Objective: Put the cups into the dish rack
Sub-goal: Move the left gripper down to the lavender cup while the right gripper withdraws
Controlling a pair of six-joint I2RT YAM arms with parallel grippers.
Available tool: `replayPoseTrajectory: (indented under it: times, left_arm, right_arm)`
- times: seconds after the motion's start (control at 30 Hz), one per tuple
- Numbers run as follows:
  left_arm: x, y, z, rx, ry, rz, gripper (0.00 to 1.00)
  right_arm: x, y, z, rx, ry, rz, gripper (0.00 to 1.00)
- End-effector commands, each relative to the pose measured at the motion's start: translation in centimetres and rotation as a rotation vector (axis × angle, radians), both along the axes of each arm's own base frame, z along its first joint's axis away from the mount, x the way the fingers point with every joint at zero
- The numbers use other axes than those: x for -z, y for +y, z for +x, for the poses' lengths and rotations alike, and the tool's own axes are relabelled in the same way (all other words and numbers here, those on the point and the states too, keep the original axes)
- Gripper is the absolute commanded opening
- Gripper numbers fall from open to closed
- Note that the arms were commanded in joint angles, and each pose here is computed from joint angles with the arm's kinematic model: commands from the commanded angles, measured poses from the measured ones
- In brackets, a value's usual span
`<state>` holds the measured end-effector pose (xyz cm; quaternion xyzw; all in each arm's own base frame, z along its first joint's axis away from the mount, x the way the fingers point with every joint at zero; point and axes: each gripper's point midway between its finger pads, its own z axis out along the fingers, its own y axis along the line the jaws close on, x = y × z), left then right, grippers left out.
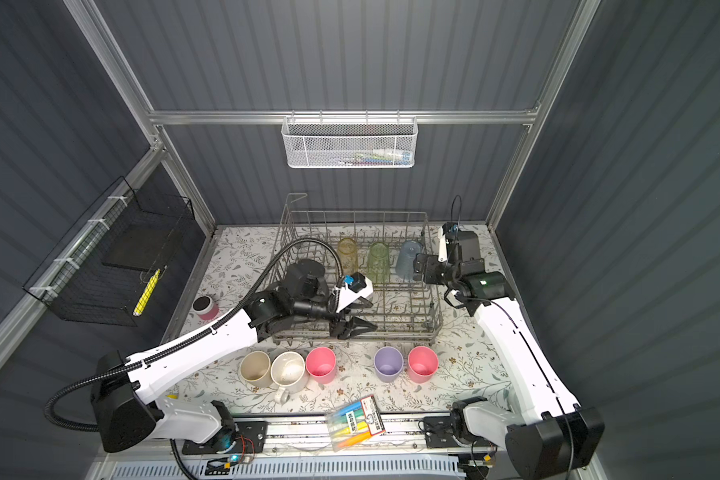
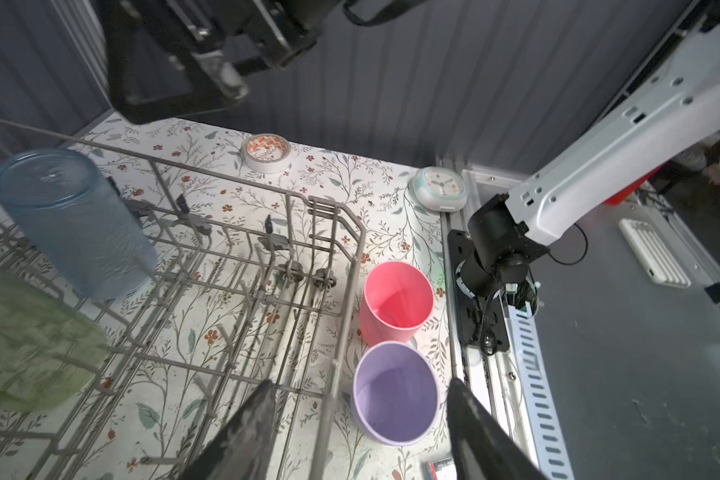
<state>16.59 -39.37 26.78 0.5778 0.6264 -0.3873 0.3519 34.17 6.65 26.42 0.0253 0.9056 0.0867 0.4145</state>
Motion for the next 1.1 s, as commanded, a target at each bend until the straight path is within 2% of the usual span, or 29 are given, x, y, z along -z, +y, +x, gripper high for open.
replayPoseTrajectory:
  times: [0.0,0.2,0.6,1.07]
  left_arm:
    - [1.9,0.3,-1.3,0.013,-0.065,0.127,0.65]
    - [4.4,-0.4,-4.3,0.046,-0.135,0.226,0.62]
    - [11.9,-1.2,-5.7,0.055,-0.254,0.527,0.56]
    - [14.0,-2.4,-6.4,0.091,-0.269,0.585,0.52]
  right_arm:
    - [0.2,-1.3,-0.5,0.059,-0.010,-0.003,0.99]
    - [0.2,-2.3,-1.5,0.089,-0.033,0.017,0.99]
    - [2.1,-2.3,-2.3,0.098,-0.006,0.062,0.99]
    - [3.2,-2.8,-2.9,0.107,0.004,0.066,0.99]
